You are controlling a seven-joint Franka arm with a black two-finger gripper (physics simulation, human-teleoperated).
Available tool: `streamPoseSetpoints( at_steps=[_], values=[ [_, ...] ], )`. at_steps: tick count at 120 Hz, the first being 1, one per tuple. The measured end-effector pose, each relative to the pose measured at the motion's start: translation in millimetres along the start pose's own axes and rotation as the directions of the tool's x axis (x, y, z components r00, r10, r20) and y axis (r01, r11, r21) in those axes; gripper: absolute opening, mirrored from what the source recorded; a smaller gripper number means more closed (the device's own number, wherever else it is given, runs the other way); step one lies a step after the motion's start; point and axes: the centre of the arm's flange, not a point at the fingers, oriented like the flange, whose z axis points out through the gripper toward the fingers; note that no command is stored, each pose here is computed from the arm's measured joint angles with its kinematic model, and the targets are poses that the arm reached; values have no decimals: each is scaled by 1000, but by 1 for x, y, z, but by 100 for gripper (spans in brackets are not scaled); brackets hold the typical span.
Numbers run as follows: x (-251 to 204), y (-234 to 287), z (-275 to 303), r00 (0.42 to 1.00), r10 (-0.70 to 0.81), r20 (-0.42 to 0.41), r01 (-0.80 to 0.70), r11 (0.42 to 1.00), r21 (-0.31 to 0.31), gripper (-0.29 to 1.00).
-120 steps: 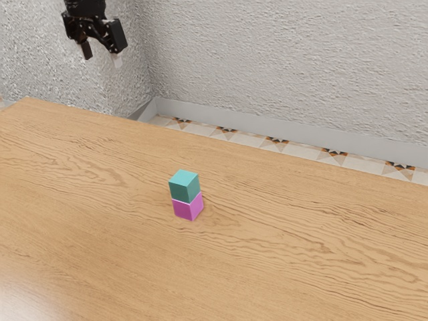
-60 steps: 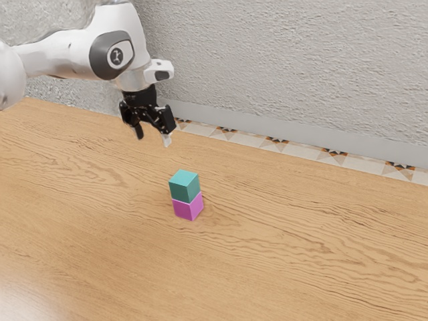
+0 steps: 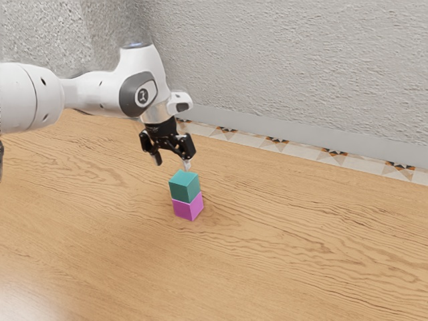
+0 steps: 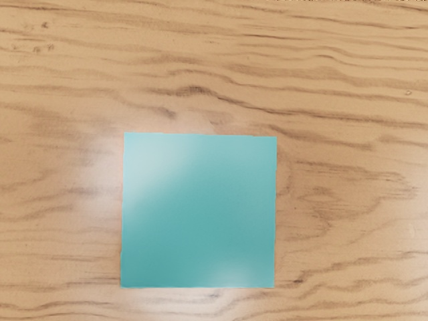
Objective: Pick up the blue block with one arm, and put the blue block on the table with one arm
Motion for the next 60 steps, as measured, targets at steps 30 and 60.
streamPoseSetpoints(
  at_steps=[30, 60],
  values=[
    [7, -2, 27, 1000, -29, 7, 29, 1000, 5, 70],
    [14, -4, 57, 999, -48, 16, 48, 999, 14, 70]
  ],
)
